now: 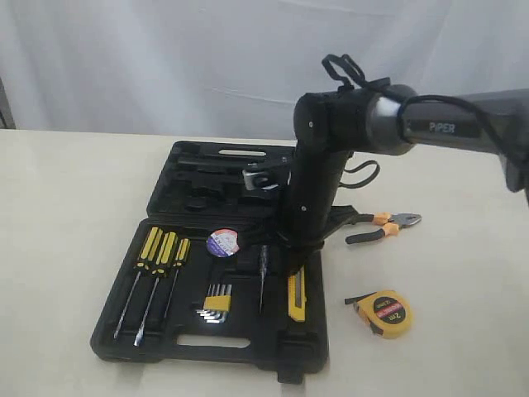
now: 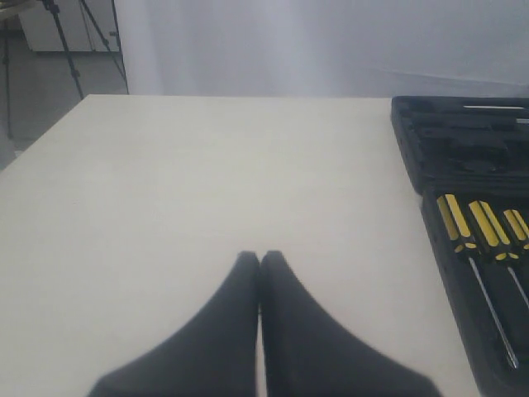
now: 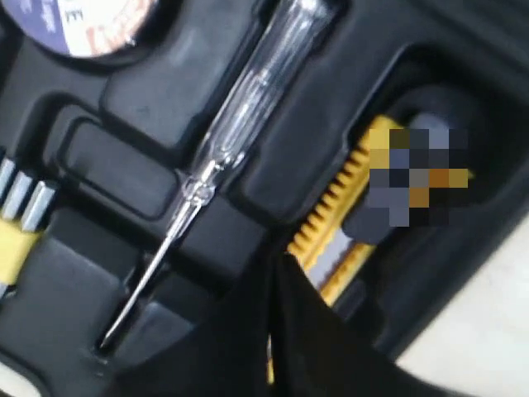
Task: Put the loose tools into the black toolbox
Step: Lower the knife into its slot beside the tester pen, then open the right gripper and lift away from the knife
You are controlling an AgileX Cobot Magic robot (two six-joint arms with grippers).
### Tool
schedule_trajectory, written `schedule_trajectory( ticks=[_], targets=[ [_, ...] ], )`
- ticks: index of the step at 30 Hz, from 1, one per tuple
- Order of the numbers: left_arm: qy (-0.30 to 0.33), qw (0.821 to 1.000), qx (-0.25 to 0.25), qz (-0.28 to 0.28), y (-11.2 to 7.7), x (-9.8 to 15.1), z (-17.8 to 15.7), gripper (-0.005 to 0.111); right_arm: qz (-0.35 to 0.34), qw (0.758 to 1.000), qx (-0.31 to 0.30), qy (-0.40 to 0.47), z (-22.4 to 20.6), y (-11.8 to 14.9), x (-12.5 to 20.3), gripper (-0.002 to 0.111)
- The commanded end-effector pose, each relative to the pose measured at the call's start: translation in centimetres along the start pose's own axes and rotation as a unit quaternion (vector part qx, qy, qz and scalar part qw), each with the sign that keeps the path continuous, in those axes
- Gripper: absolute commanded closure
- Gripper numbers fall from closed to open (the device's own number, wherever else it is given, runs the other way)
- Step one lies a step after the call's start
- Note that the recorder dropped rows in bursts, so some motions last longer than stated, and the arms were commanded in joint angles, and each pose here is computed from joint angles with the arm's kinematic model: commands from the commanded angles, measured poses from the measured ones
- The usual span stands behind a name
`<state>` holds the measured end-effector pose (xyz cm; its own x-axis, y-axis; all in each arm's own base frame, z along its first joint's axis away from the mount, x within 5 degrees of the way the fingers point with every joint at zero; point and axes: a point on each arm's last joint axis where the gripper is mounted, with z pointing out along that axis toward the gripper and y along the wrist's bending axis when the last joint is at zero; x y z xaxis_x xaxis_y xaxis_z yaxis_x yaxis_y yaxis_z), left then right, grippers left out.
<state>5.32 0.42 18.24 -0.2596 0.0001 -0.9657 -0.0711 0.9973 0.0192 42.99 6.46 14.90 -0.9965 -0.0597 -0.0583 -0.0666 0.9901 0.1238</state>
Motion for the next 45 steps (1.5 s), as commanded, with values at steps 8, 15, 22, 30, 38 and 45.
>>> schedule_trajectory(
  ticks=[8, 15, 22, 30, 38, 45],
  targets=[
    [-0.003, 1.000, 0.004, -0.005, -0.1, 0.0, 0.0, 0.107, -0.011, 1.000, 0.004, -0.012, -0.3, -0.1, -0.2, 0.109],
    [-0.003, 1.000, 0.004, -0.005, -0.1, 0.0, 0.0, 0.107, -0.017, 1.000, 0.005, -0.001, -1.1, -0.1, 0.2, 0.109],
    [-0.003, 1.000, 0.004, -0.005, -0.1, 0.0, 0.0, 0.107, -0.010, 1.000, 0.005, 0.017, 0.3, -0.2, 0.2, 0.109],
    [-0.003, 1.000, 0.004, -0.005, -0.1, 0.0, 0.0, 0.107, -0.011, 1.000, 0.005, 0.023, 0.7, -0.3, 0.2, 0.109],
    [-0.003, 1.000, 0.004, -0.005, -0.1, 0.0, 0.0, 0.107, -0.015, 0.999, 0.006, 0.034, 1.6, -0.4, 0.3, 0.109],
    [-0.003, 1.000, 0.004, -0.005, -0.1, 0.0, 0.0, 0.107, -0.023, 1.000, 0.005, 0.014, 0.0, -0.2, 0.2, 0.109]
  ],
)
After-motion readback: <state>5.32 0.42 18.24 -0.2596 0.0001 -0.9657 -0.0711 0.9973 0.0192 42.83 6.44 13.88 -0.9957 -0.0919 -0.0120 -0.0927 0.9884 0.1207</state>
